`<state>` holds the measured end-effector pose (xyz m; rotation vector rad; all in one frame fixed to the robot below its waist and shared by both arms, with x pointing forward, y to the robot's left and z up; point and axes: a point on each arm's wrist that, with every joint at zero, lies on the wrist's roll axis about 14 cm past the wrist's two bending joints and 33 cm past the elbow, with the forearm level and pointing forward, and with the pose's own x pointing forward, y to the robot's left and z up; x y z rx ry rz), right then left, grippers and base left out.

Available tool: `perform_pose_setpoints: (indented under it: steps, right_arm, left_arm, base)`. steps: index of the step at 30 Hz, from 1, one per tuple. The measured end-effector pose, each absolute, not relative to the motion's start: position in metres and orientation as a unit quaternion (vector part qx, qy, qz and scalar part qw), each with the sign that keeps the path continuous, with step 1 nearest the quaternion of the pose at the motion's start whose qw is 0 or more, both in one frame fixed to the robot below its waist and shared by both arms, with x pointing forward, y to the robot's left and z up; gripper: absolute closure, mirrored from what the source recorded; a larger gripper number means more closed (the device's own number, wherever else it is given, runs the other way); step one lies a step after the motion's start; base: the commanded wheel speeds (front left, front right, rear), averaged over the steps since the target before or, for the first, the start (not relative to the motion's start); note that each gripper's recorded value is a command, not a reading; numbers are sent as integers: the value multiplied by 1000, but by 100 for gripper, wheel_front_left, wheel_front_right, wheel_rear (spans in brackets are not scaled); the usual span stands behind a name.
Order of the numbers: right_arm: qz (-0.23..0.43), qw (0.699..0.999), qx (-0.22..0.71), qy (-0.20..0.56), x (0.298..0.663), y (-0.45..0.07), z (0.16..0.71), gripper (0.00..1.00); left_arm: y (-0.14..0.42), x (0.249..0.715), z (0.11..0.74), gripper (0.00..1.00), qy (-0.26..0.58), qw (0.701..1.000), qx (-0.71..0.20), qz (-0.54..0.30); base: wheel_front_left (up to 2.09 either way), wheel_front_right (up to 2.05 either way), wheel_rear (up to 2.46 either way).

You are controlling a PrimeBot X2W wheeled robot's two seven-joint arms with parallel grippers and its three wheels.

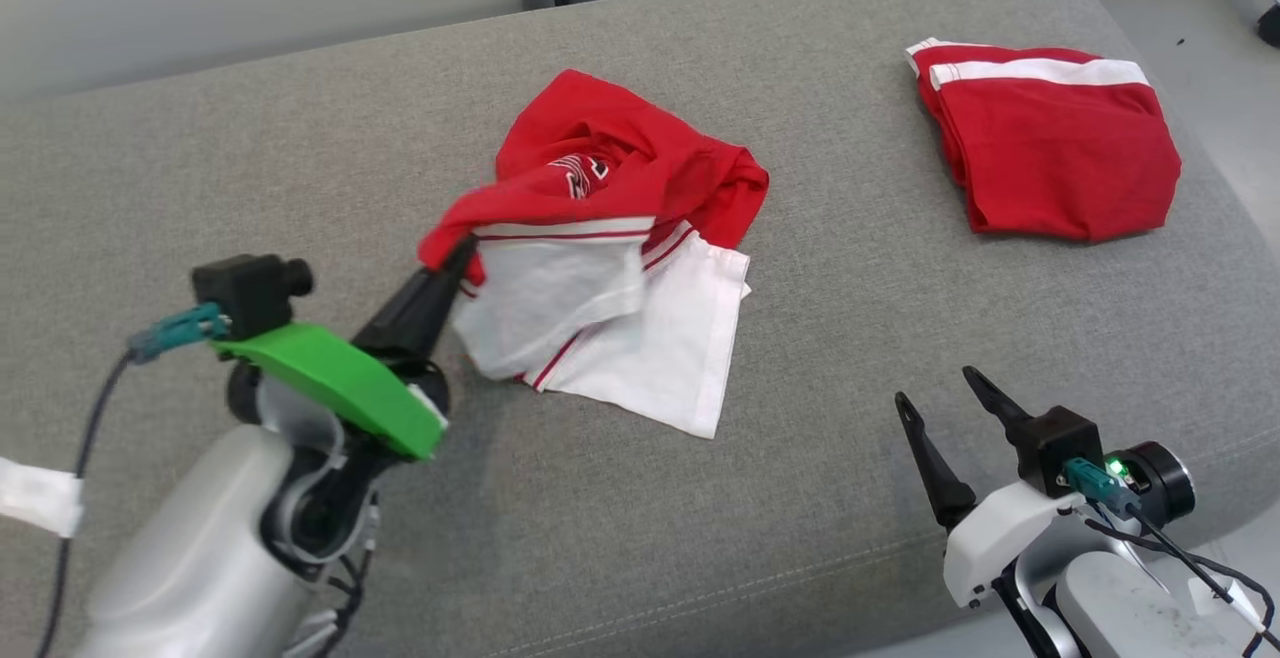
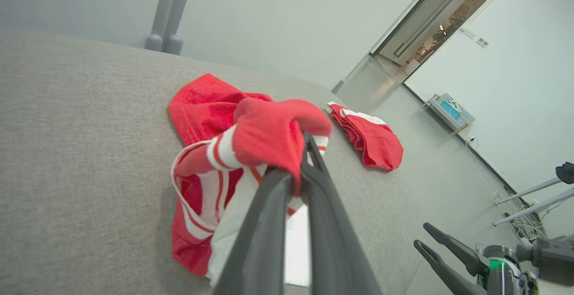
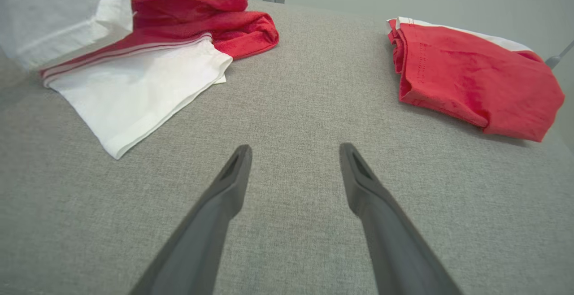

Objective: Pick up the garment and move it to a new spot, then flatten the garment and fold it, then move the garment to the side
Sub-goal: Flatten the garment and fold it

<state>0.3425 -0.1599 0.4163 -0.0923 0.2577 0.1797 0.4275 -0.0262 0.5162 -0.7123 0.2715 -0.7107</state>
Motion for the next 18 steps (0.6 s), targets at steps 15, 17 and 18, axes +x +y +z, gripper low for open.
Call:
perform_pose_setpoints:
  steps: [15, 17, 18]
  right_arm:
    - [113, 986, -44, 114, 349, -146, 424, 0]
    - [115, 985, -42, 118, 348, -144, 421, 0]
    - [117, 985, -42, 119, 349, -142, 421, 0]
  left_arm:
    - [114, 467, 595, 100, 7, 909, -336, -246]
    - [120, 466, 605, 100, 2, 913, -323, -250]
    - [122, 466, 612, 100, -3, 913, -319, -254]
  base:
    - [0, 0, 0]
    - [0, 0, 0]
    - [0, 0, 0]
